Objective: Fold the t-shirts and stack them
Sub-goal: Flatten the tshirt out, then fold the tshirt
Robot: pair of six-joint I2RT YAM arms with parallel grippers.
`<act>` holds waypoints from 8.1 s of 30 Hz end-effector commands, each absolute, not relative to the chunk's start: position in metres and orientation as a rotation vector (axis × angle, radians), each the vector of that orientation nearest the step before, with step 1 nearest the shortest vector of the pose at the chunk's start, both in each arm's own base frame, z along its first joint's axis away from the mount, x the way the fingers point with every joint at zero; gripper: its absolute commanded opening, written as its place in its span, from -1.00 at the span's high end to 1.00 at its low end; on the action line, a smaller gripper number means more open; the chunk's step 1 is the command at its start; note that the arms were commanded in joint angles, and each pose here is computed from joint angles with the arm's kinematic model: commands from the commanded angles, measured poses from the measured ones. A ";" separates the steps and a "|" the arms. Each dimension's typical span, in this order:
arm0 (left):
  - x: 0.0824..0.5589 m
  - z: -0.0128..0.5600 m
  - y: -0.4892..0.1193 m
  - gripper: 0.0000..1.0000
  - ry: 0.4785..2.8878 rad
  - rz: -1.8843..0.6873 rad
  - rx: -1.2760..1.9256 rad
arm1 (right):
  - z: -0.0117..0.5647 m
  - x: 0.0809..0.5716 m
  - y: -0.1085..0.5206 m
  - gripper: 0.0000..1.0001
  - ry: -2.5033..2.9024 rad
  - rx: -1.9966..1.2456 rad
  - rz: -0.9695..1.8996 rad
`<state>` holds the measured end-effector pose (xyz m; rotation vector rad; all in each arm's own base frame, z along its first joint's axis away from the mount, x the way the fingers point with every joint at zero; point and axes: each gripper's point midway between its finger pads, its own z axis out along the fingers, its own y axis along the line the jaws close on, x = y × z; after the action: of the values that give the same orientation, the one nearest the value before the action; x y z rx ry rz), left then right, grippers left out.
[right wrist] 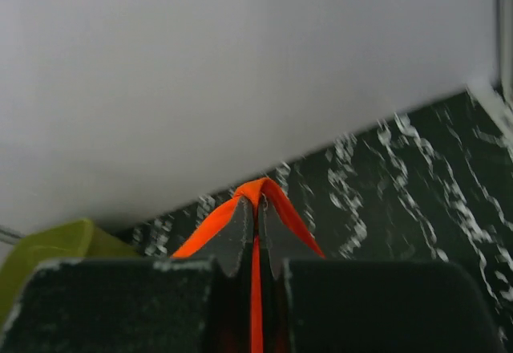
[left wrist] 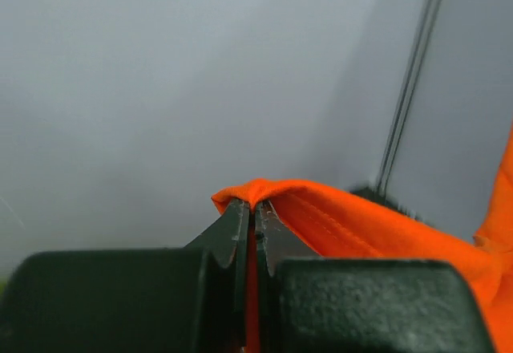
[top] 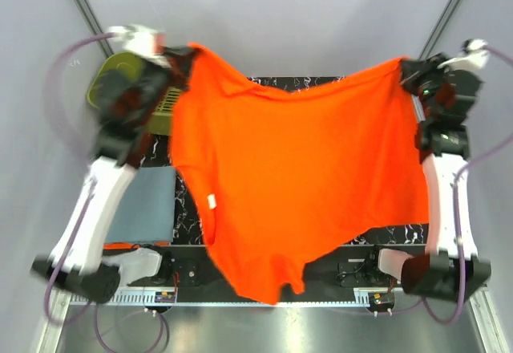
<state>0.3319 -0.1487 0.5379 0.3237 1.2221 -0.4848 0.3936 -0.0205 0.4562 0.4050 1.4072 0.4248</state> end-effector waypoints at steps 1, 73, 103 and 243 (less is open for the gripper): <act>0.421 0.411 -0.175 1.00 1.453 -0.461 0.368 | 0.380 0.441 -0.045 1.00 1.483 0.439 0.297; 0.360 0.162 -0.328 1.00 2.372 -1.165 0.144 | 0.115 0.612 -0.173 0.78 2.127 0.763 0.167; 0.331 0.157 -0.335 1.00 2.430 -1.310 0.150 | 0.084 0.594 -0.180 0.95 2.289 0.783 0.068; 0.498 0.105 -0.240 -0.23 2.449 -0.677 -0.305 | 0.036 0.373 0.199 1.00 2.878 0.505 1.131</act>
<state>0.4852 -0.2307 0.0861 -0.2373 2.5095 -0.5773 0.3741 0.1907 0.0212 0.5630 2.9096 1.0767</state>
